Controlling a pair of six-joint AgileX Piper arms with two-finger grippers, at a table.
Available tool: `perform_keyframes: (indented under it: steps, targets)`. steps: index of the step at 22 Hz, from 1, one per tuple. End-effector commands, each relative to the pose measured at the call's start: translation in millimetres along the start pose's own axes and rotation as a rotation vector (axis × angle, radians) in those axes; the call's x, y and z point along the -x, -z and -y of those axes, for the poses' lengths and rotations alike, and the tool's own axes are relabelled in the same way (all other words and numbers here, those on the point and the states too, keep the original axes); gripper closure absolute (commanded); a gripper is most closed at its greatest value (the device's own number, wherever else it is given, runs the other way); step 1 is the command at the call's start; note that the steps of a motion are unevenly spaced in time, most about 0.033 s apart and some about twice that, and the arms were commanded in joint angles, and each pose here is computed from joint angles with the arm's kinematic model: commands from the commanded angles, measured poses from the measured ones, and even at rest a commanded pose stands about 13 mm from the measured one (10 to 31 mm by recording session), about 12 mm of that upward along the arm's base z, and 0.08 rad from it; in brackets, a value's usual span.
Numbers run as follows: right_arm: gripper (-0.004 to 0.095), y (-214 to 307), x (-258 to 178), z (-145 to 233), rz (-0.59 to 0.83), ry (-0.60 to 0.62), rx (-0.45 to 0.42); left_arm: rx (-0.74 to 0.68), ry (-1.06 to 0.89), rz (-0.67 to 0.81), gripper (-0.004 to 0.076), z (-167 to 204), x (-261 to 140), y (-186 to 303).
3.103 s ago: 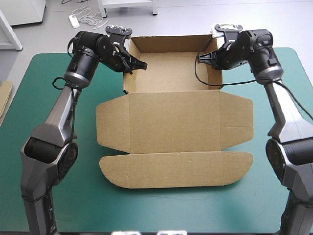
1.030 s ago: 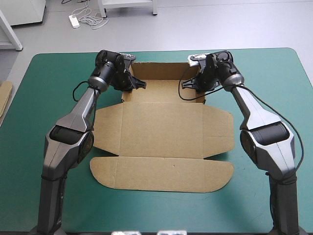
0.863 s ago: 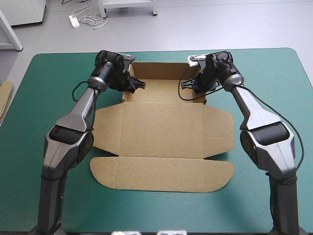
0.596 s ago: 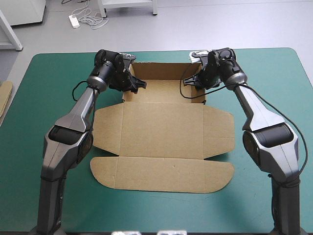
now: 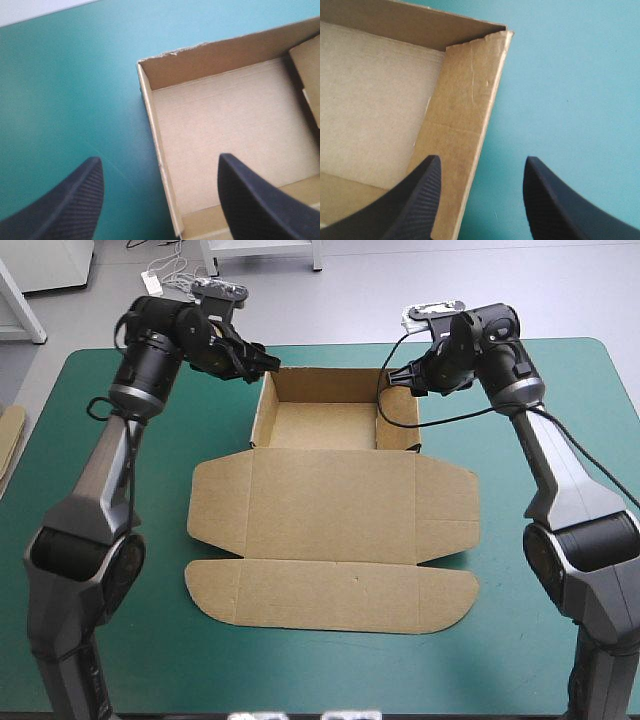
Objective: Fold the box
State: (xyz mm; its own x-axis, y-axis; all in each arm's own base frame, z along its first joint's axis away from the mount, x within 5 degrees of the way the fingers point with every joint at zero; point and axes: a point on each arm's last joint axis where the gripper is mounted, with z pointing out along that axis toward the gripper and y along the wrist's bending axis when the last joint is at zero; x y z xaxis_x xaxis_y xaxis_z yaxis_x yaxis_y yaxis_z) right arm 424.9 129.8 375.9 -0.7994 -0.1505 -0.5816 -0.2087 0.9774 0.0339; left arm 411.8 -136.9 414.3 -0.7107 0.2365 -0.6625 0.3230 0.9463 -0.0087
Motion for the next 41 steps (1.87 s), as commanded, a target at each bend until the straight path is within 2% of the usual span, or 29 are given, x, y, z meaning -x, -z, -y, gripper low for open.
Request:
perform_keyframes:
  steps: [1, 6, 9, 14, 18, 22, 24, 32, 34, 36, 41]
  targets:
    - [0.0425, 61, 5, 2, 0.11, 0.025, 0.016, 0.004, -0.019, 0.099, 0.0248, 2, -9, 93]
    - [0.0426, 121, -1, -2, 0.223, 0.048, 0.06, 0.049, -0.031, 0.147, 0.0248, -1, -58, 176]
    - [0.0425, 141, -4, -7, 0.263, 0.076, 0.058, 0.047, -0.028, 0.15, 0.0248, 0, -110, 215]
    - [0.042, 126, -1, -8, 0.245, 0.079, 0.058, 0.043, 0.048, 0.204, 0.0248, 0, -204, 258]
    - [0.0327, 98, 4, -10, 0.213, 0.081, 0.055, 0.038, 0.086, 0.273, 0.0248, 0, -247, 278]
    - [0.0234, 56, 9, -8, 0.161, 0.082, 0.003, 0.035, 0.104, 0.265, 0.0248, 0, -269, 283]
    - [0.0229, 36, 9, -5, 0.121, 0.065, -0.028, 0.018, 0.106, 0.265, 0.0248, 2, -273, 283]
    - [0.0237, -49, 0, -8, -0.034, 0.02, -0.036, 0.0, 0.11, 0.221, 0.0248, 3, -280, 271]
    - [0.0267, -65, -3, -9, -0.059, 0.004, -0.027, -0.005, 0.111, 0.206, 0.0248, 4, -281, 267]
    - [0.0342, -75, -4, -11, -0.063, -0.008, -0.016, 0.002, 0.11, 0.186, 0.0248, 3, -283, 262]
    - [0.0605, -77, 2, -13, 0.006, -0.017, 0.011, 0.017, 0.107, 0.176, 0.0248, 2, -284, 259]
